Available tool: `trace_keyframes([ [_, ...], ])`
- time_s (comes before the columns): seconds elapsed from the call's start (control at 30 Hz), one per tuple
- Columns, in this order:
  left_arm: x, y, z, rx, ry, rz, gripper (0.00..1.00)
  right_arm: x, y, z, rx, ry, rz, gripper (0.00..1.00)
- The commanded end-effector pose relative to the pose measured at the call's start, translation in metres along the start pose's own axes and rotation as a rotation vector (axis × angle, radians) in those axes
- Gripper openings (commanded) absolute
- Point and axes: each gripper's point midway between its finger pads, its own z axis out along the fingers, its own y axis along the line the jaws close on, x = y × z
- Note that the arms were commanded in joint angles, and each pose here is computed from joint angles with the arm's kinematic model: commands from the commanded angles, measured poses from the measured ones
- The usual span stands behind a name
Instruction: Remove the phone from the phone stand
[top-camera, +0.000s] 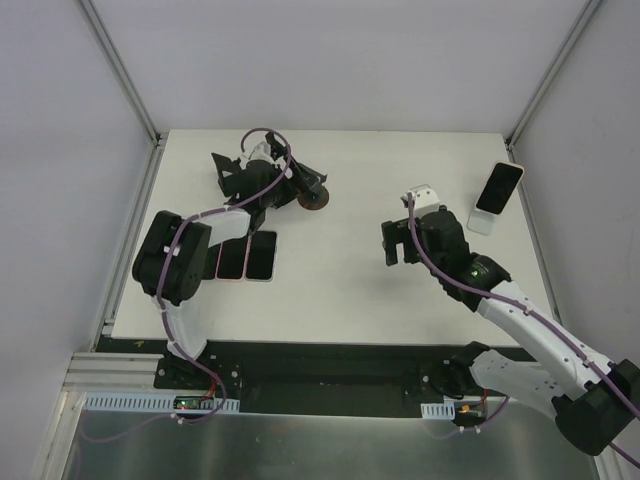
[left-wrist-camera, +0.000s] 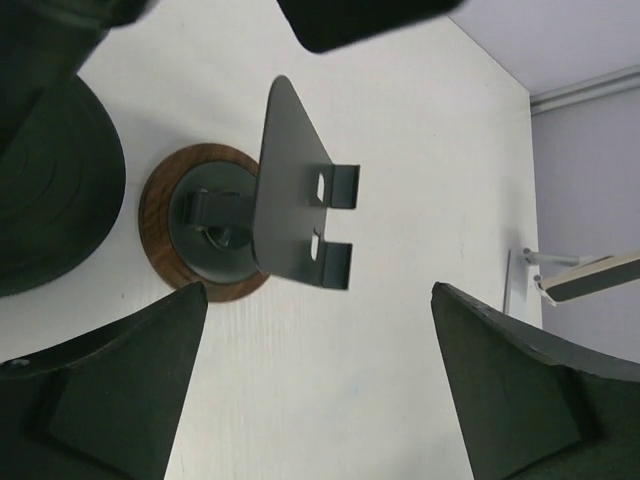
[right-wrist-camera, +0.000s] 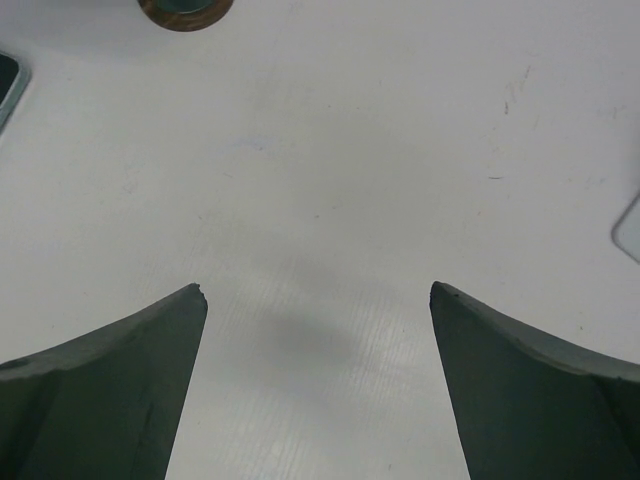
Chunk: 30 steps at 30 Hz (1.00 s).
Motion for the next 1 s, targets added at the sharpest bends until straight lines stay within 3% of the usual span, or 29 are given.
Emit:
trace_keyframes([
  [0.0, -0.018, -0.019, -0.04, 0.007, -0.024, 0.099, 0.98, -0.023, -0.029, -0.003, 0.129, -0.003, 0.07, 0.96],
  [0.23, -0.022, -0.039, -0.117, 0.01, -0.002, 0.274, 0.99, -0.023, -0.097, 0.004, 0.378, 0.097, 0.214, 0.96],
  [0.27, -0.013, -0.027, -0.128, -0.023, 0.034, 0.322, 0.99, -0.029, -0.106, 0.003, 0.409, 0.092, 0.235, 0.96],
  [0.63, -0.018, 0.008, -0.246, -0.153, -0.106, 0.625, 0.99, -0.038, -0.221, 0.025, 0.66, 0.08, 0.466, 0.96],
  [0.8, -0.024, 0.024, -0.252, -0.221, -0.14, 0.678, 0.99, -0.047, -0.26, 0.037, 0.693, 0.057, 0.482, 0.96],
  [0.97, -0.023, 0.023, -0.239, -0.227, -0.093, 0.686, 0.99, -0.052, -0.295, 0.055, 0.727, 0.079, 0.43, 0.96],
])
